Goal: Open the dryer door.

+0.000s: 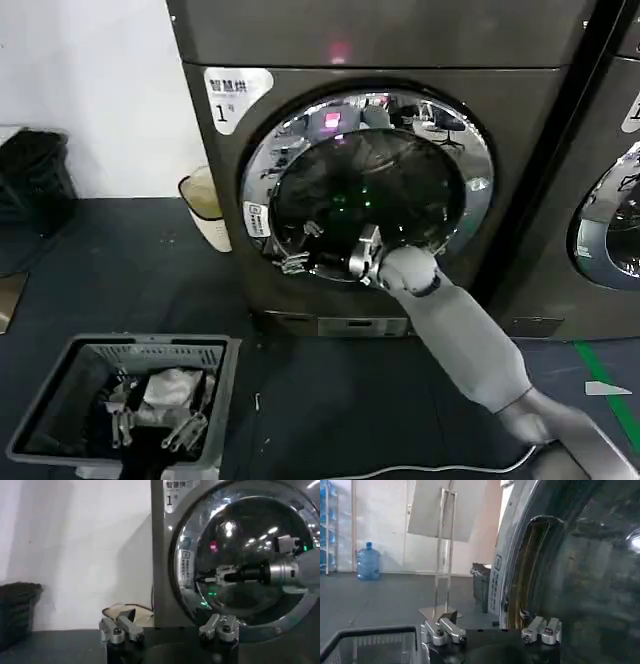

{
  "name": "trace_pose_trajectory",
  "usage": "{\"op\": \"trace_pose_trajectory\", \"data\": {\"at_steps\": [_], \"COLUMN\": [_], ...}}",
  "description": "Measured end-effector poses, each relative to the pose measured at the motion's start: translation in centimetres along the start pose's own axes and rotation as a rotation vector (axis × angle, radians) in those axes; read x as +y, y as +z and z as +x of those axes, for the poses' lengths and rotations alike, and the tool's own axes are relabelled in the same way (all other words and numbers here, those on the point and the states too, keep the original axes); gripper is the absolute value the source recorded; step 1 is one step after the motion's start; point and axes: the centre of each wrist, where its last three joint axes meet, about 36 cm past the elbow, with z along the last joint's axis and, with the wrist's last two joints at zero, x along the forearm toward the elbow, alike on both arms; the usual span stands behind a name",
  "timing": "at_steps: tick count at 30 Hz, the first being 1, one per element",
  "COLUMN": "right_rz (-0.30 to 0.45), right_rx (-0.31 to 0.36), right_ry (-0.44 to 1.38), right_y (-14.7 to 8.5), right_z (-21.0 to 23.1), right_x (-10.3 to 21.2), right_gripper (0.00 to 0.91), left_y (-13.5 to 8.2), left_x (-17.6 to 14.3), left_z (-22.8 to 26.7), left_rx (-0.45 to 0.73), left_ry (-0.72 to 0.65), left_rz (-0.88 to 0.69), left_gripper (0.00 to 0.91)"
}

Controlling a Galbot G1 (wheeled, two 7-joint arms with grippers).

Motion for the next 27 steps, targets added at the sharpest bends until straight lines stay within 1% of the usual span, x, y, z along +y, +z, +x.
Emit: {"op": "trace_pose_trajectory", "data": {"at_steps": [6,9,12,14,16,19,22,27], "right_rz": [-0.004,-0.011,-0.011,-0.003,0.022,0.03,0.036,0.026], "right_rx": [-0.006,-0.011,-0.015,-0.015,-0.006,-0.008,-0.012,-0.034], "right_ry": [-0.031,-0.07,-0.134,-0.181,-0.232,-0.296,-0.36,-0.497], "right_y": [-0.1,-0.3,-0.4,-0.5,-0.6,-0.8,-0.9,-1.0], "right_z": [-0.7,0.0,1.3,2.3,3.4,4.9,6.5,8.6], "right_x": [0.2,0.2,0.2,0.3,0.3,0.5,0.7,1.5], "right_gripper": [0.907,0.907,0.907,0.907,0.907,0.907,0.907,0.907], "left_y": [-0.5,-0.6,-1.2,-1.4,-1.6,-1.6,-1.5,-0.7], "left_x": [0.0,0.2,0.8,1.4,2.1,3.7,5.6,9.1], "left_z": [0.0,0.0,-0.2,-0.3,-0.6,-0.9,-1.4,-3.0], "left_rx": [-0.001,0.0,0.019,0.008,0.011,0.048,0.025,-0.015], "left_ry": [-0.005,0.003,0.043,0.077,0.098,0.133,0.131,0.107], "left_rz": [0.004,-0.001,0.014,0.021,0.022,0.062,0.059,0.037], "left_gripper": [0.907,0.907,0.907,0.907,0.907,0.907,0.907,0.907]}}
